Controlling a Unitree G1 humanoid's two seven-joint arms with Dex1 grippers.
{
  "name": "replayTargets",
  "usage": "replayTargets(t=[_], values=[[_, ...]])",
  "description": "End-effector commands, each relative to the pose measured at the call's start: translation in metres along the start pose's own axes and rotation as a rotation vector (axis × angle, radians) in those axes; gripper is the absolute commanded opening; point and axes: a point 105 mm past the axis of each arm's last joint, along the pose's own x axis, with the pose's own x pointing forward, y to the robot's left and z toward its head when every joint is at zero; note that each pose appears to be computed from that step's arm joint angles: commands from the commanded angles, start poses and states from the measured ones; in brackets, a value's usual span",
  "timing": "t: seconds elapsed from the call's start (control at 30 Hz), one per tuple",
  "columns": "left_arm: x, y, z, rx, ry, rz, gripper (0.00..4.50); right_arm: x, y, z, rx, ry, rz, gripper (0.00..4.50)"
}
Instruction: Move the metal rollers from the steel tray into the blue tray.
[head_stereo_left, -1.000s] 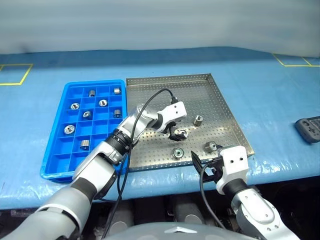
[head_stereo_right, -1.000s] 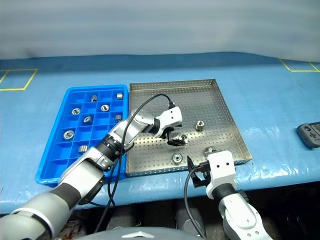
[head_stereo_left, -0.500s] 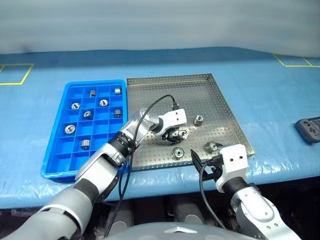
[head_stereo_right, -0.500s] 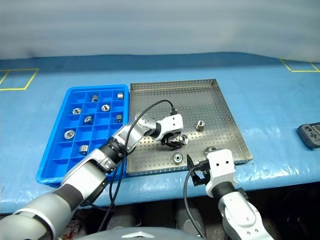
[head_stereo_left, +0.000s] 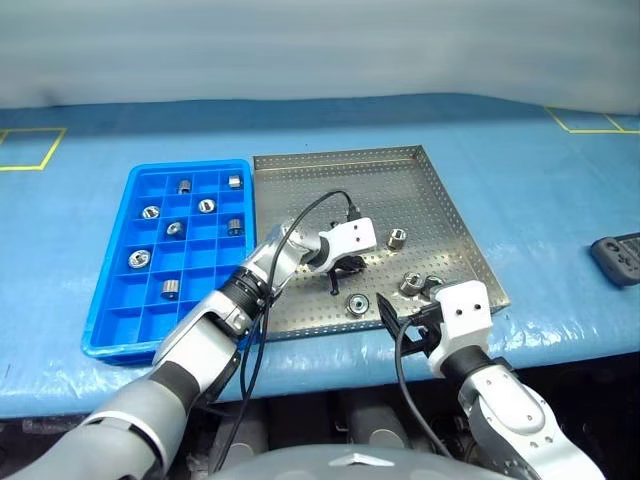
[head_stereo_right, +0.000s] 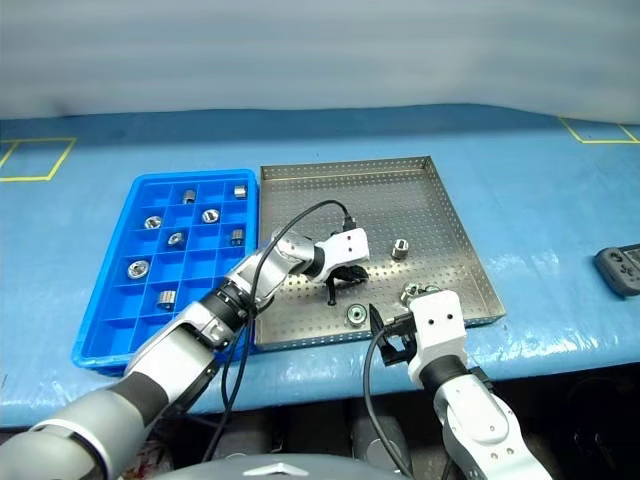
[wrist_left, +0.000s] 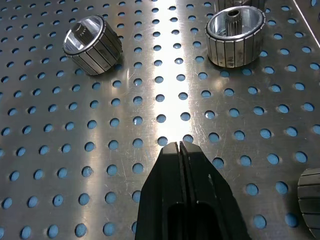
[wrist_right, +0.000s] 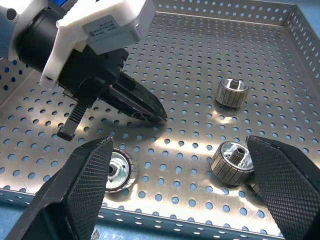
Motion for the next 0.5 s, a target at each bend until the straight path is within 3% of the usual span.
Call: replayTargets(t=[0.03,0.27,0.4,0.5], values=[[-0.017,0.012,0.029,0.057,-0.079,0.030,0.89,-0.002,0.000,0.009,-0.008,-0.034,0.008,4.50],[-0.033,0.008,0.061,0.116,-0.162,-0.039,3.10,-0.002,0.001,0.010,-0.015,-0.029,0.020,4.50],[-0.035,0.000,0.064,0.141,-0.148,-0.109,4.42,-0.003,0.002,0.011,-0.020,-0.027,0.030,4.50],[-0.039,-0.010,0.058,0.229,-0.109,-0.190,4.46,-0.004,0.001,0.010,-0.021,-0.026,0.029,4.50]])
